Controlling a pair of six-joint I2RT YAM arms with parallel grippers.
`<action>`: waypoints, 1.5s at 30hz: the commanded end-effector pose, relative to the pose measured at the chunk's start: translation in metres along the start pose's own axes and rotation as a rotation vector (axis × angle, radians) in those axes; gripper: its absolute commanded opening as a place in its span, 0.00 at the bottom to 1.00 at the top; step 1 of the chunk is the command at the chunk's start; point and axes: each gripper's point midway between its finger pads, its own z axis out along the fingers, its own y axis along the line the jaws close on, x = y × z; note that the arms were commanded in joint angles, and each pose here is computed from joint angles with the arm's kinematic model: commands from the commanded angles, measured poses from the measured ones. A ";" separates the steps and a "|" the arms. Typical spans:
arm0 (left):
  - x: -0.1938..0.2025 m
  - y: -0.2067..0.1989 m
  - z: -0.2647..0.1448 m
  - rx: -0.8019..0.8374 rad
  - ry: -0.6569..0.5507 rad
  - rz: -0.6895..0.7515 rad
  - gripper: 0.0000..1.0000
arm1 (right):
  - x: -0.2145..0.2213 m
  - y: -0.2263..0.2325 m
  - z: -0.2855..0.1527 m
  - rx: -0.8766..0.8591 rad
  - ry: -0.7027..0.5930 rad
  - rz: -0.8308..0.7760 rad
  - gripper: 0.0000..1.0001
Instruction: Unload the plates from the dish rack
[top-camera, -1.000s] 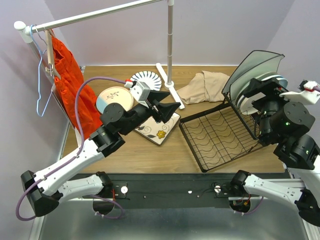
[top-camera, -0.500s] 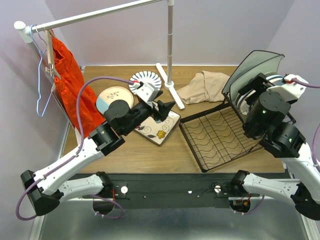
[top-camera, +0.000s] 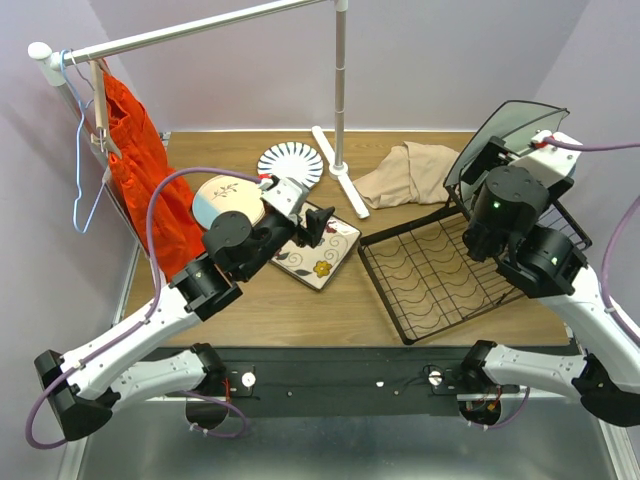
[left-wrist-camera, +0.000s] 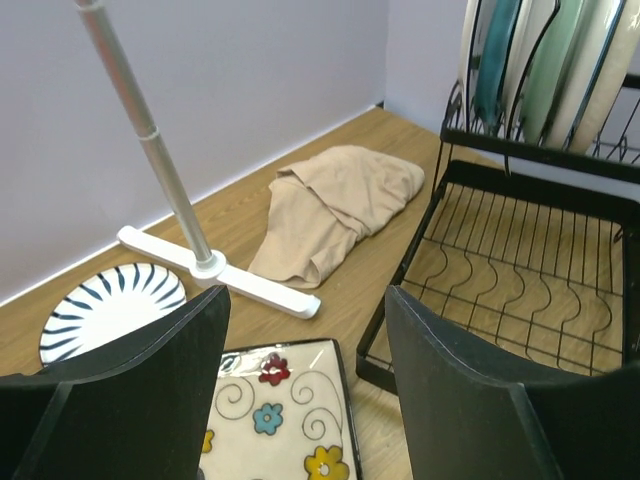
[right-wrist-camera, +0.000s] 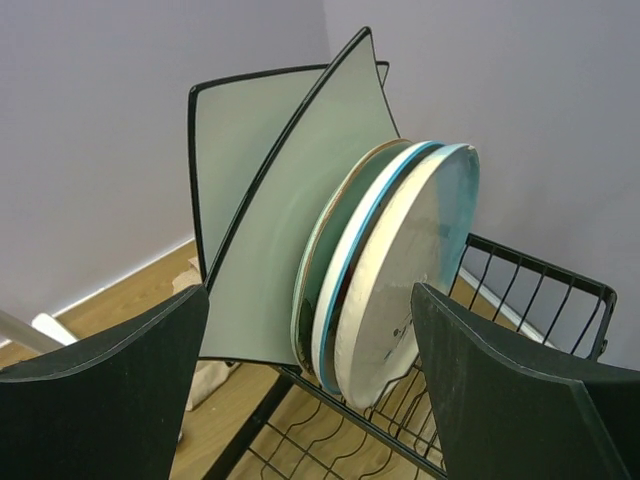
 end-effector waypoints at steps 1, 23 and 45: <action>-0.015 0.009 -0.007 -0.042 -0.060 0.011 0.72 | -0.009 -0.012 0.000 0.070 -0.018 -0.012 0.91; -0.002 0.019 -0.003 -0.104 -0.024 0.029 0.72 | 0.017 0.013 0.002 -0.028 0.016 -0.137 0.90; -0.082 -0.046 -0.002 0.238 -0.252 -0.246 0.69 | -0.080 0.157 -0.018 -0.579 -0.048 -0.162 1.00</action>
